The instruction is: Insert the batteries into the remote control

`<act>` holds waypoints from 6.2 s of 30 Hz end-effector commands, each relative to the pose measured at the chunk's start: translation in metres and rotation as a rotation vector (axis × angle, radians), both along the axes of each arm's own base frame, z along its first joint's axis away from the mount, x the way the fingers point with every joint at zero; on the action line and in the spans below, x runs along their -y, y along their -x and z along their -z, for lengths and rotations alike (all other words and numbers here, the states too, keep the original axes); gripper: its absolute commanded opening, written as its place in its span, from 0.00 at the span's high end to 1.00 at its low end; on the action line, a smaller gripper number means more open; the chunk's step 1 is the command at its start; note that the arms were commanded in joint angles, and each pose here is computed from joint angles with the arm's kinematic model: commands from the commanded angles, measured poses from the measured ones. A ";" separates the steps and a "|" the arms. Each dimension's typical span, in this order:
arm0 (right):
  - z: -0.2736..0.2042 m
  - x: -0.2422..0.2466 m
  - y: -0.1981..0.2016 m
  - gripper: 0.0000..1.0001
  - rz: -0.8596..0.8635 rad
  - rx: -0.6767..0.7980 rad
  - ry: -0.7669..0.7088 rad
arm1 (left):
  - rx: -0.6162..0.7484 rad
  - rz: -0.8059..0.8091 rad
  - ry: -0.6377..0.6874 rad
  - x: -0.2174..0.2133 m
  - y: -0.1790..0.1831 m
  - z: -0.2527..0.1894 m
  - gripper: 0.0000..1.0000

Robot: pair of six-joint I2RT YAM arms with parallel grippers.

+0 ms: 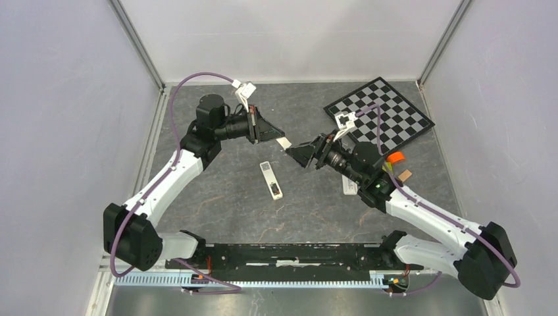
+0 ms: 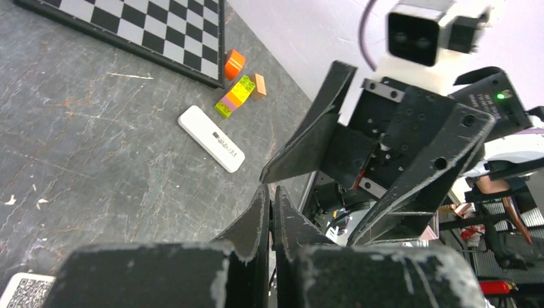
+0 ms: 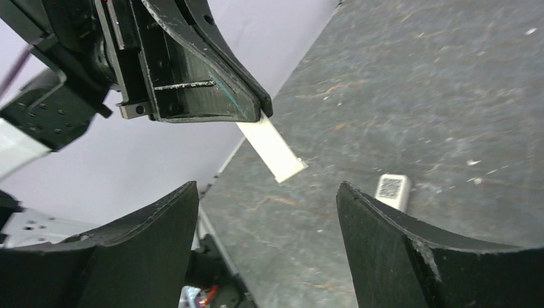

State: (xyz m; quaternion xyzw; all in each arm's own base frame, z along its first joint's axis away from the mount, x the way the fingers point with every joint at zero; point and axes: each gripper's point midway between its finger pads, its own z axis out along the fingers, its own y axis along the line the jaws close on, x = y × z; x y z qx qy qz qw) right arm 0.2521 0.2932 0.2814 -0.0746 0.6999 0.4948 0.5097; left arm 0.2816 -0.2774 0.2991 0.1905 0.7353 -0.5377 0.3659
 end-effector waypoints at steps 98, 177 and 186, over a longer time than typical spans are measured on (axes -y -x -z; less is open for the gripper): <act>0.187 -0.030 0.018 1.00 -0.476 -0.377 0.452 | -0.482 -0.768 -0.414 -0.137 0.002 0.234 0.19; 0.211 -0.021 0.000 1.00 -0.387 -0.871 -0.057 | -0.513 -0.600 -0.399 -0.106 -0.010 0.262 0.51; 0.204 -0.027 0.000 1.00 -0.413 -0.884 -0.124 | -0.519 -0.593 -0.402 -0.106 -0.009 0.264 0.52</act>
